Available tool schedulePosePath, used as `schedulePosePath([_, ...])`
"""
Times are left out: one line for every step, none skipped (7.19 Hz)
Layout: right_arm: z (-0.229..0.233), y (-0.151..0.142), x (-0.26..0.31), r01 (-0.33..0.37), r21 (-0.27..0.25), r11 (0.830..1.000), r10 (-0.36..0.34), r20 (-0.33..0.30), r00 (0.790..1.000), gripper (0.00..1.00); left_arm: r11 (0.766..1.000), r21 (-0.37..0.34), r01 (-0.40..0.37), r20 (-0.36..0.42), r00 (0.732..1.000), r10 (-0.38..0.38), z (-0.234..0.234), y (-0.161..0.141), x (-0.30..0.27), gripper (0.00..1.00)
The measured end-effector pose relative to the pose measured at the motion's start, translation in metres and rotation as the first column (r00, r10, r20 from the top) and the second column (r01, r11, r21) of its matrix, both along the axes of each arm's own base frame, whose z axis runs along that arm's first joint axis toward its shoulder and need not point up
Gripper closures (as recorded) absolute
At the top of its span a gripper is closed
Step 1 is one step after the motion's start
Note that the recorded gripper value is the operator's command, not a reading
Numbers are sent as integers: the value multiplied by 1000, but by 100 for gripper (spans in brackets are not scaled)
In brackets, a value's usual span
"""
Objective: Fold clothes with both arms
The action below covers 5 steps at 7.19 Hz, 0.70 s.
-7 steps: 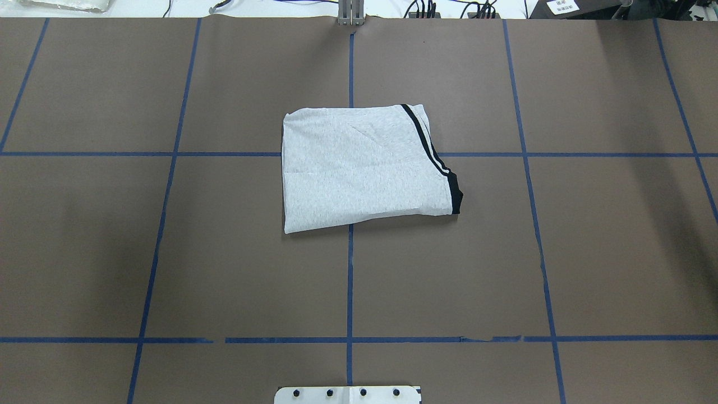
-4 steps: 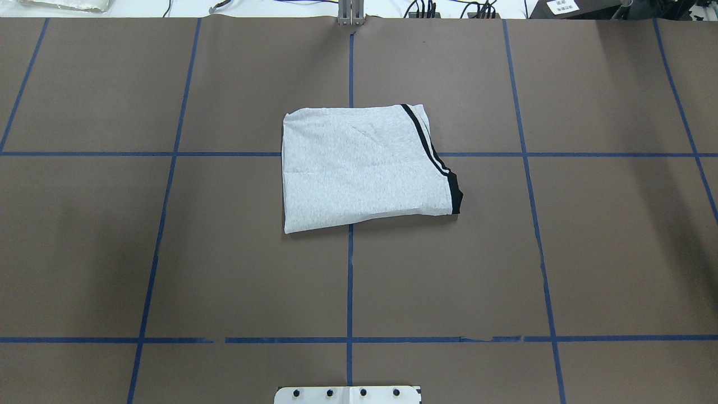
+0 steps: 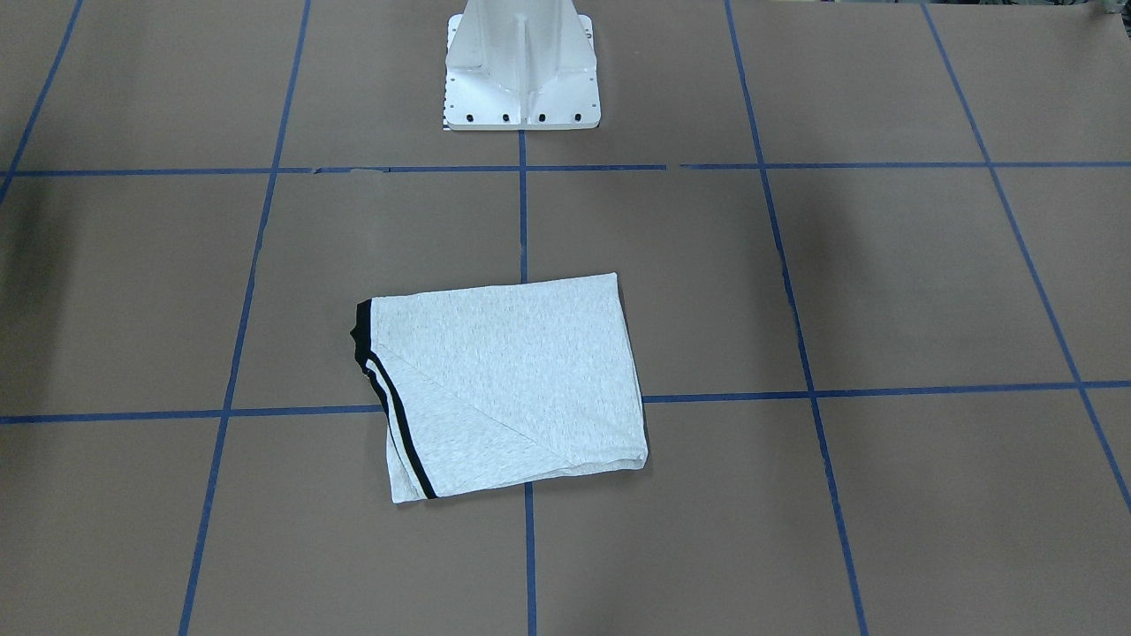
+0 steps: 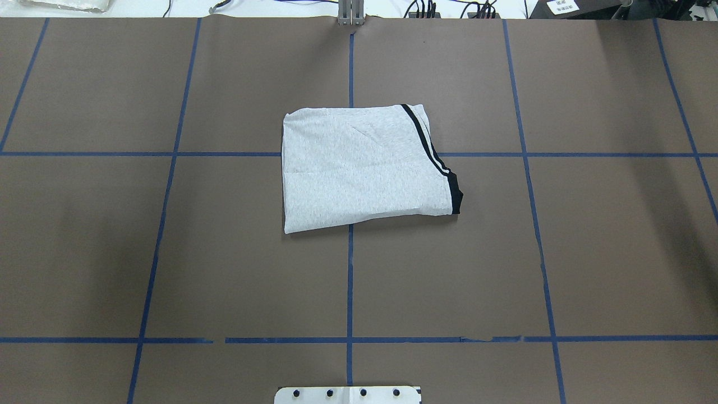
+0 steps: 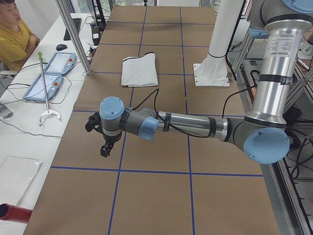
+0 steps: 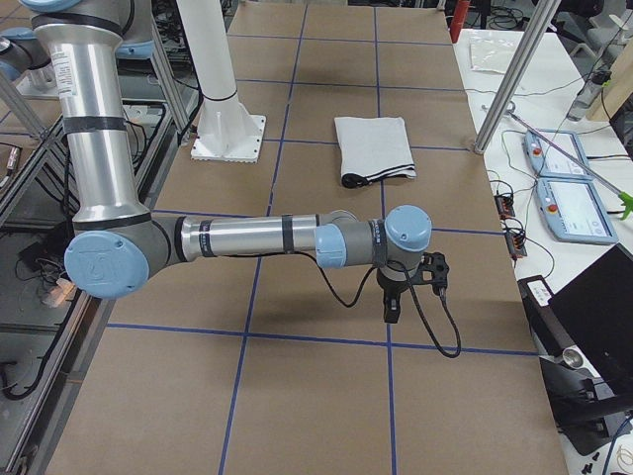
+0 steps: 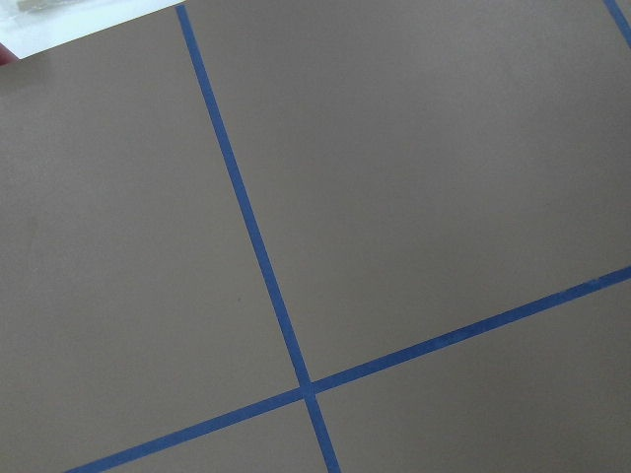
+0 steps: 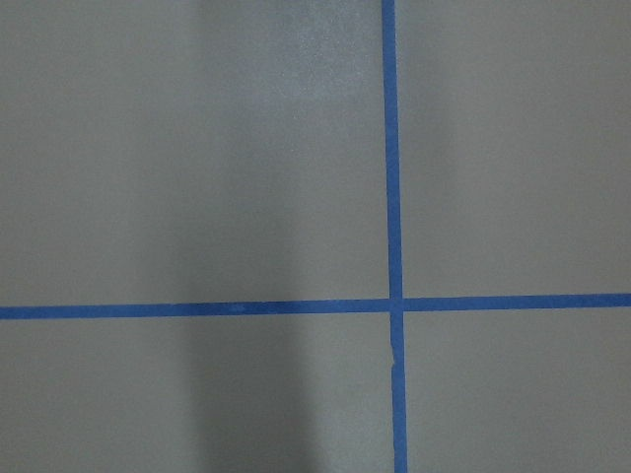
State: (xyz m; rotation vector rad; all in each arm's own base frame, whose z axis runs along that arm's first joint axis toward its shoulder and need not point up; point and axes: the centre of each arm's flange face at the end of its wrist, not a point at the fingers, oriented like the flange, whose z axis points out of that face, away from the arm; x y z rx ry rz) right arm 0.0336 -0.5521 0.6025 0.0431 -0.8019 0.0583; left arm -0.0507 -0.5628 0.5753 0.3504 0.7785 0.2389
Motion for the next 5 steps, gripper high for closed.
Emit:
schedulePosePath([-1,0,0,0,1,1000,0,0,1000,0,1000,1,0,0,1000,0,-1,0,0,0])
schedulePosePath([-1,0,0,-1,3,1000,1,0,1000,0,1000,3,0,0,1000,0,-1,-1,0,0])
schedulePosePath([-1,0,0,-2,2,1000,2,-2,1000,0,1000,3,0,0,1000,0,-2,-1,0,0])
schedulePosePath([1,2,1,-2,1,1000,2,-3,1000,0,1000,4,0,0,1000,0,-2,-1,0,0])
schedulePosePath([2,3,0,-2,-1,1000,2,-2,1000,0,1000,4,0,0,1000,0,-2,-1,0,0])
